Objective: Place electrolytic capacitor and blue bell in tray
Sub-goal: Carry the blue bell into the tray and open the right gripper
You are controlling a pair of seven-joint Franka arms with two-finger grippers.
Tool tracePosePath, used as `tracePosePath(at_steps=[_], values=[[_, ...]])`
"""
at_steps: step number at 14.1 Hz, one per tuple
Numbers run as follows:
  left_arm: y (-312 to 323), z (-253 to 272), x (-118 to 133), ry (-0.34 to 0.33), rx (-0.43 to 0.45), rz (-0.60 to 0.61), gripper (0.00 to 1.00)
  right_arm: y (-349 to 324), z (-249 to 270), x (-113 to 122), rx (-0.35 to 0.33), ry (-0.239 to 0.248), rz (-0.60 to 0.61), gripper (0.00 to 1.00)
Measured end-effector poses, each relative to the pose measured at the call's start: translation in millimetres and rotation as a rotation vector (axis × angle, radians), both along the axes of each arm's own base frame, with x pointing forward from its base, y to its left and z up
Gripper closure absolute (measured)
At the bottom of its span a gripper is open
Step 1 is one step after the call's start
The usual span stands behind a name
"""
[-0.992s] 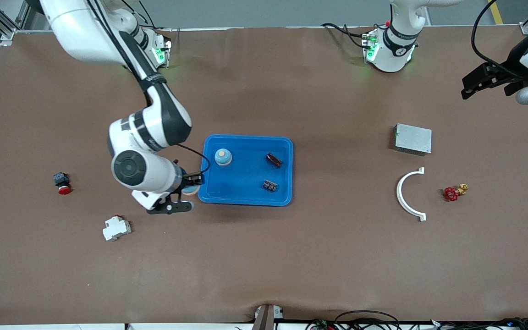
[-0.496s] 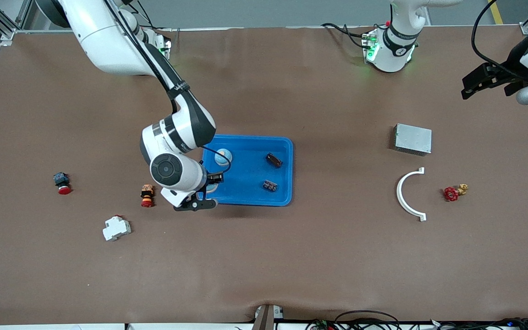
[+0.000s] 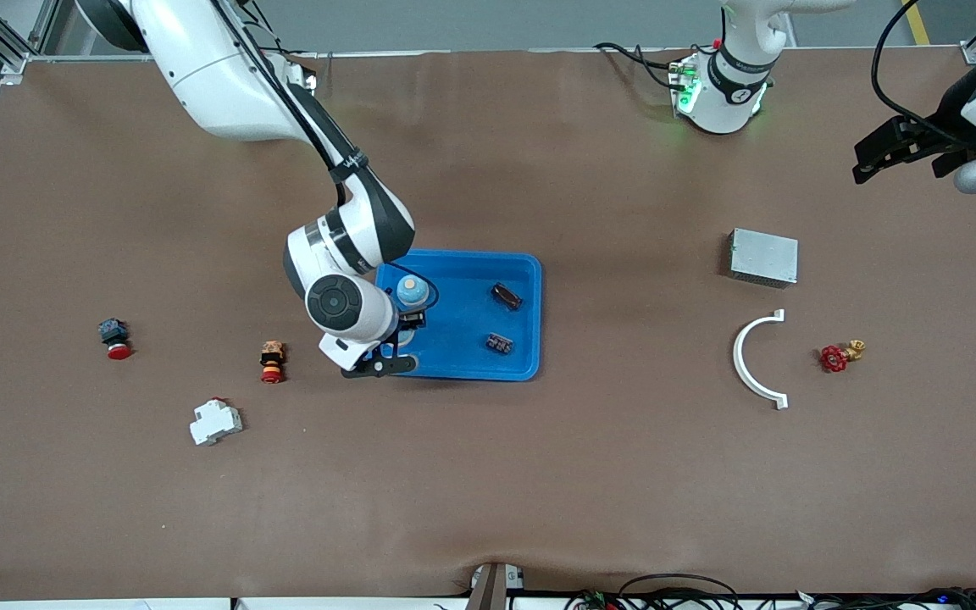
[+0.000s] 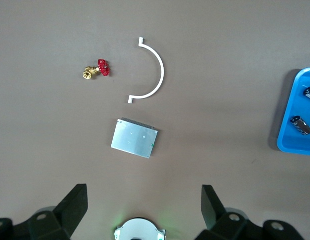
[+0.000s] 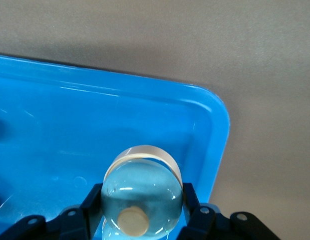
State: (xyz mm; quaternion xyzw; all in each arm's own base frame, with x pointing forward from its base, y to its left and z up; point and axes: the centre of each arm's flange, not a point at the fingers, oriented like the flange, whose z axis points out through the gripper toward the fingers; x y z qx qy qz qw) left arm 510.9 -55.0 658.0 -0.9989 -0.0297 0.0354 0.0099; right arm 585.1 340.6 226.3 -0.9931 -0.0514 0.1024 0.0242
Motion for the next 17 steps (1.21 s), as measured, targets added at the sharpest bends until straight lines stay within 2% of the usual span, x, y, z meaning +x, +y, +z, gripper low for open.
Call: tracePosePath(at_steps=[6, 14, 17], values=[[0.0, 0.0, 0.0, 0.0, 0.0, 0.0, 0.0, -3.8, -17.7, -4.9, 0.008, -0.028, -0.009, 0.33], [0.0, 0.0, 0.0, 0.0, 0.0, 0.0, 0.0, -3.5, -30.9, -5.9, 0.011, -0.037, -0.011, 0.33], [0.0, 0.0, 0.0, 0.0, 0.0, -0.001, 0.0, -4.2, -30.7, -5.3, 0.01, -0.038, -0.013, 0.26]])
